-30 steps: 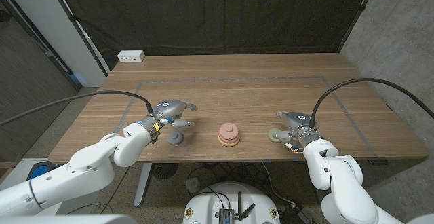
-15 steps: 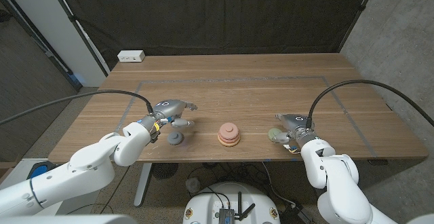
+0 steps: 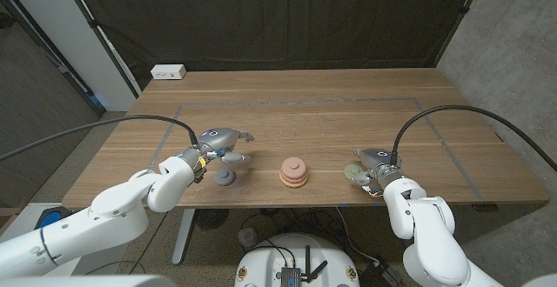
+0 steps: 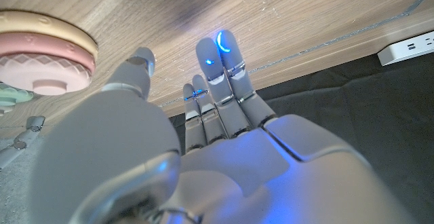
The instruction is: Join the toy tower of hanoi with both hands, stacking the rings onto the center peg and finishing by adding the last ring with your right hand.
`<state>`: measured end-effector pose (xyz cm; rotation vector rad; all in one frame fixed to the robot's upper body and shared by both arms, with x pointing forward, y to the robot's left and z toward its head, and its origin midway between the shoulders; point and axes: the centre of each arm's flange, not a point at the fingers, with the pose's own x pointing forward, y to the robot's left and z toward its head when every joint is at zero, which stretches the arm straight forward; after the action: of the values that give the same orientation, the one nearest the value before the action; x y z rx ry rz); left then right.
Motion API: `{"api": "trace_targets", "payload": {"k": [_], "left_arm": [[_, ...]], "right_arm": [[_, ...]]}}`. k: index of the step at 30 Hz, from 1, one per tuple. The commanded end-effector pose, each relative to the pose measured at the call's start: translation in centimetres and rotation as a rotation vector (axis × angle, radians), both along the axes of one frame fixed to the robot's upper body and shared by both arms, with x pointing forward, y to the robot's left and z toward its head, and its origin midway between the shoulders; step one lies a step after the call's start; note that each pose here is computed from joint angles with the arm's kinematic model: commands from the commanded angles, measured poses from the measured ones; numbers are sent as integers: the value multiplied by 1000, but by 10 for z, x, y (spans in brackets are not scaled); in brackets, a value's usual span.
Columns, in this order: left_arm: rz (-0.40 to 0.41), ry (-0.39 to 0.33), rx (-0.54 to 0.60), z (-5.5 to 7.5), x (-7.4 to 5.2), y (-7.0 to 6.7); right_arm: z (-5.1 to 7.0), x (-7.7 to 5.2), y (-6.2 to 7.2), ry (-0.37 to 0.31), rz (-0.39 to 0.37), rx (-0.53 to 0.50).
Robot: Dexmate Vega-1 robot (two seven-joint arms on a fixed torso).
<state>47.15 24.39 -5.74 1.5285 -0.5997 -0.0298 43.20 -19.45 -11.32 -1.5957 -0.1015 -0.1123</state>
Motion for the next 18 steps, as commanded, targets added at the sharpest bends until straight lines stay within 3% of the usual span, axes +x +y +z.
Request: {"api": "trace_targets", "payload": {"k": [1,18], "left_arm": [[-5,9,-3,-1,2,-2],[-6,6,-12,-2,3,0]], "right_arm": [[-4,8,-1,24,-10,9],[-7,17,-1,45,-23,1]]}}
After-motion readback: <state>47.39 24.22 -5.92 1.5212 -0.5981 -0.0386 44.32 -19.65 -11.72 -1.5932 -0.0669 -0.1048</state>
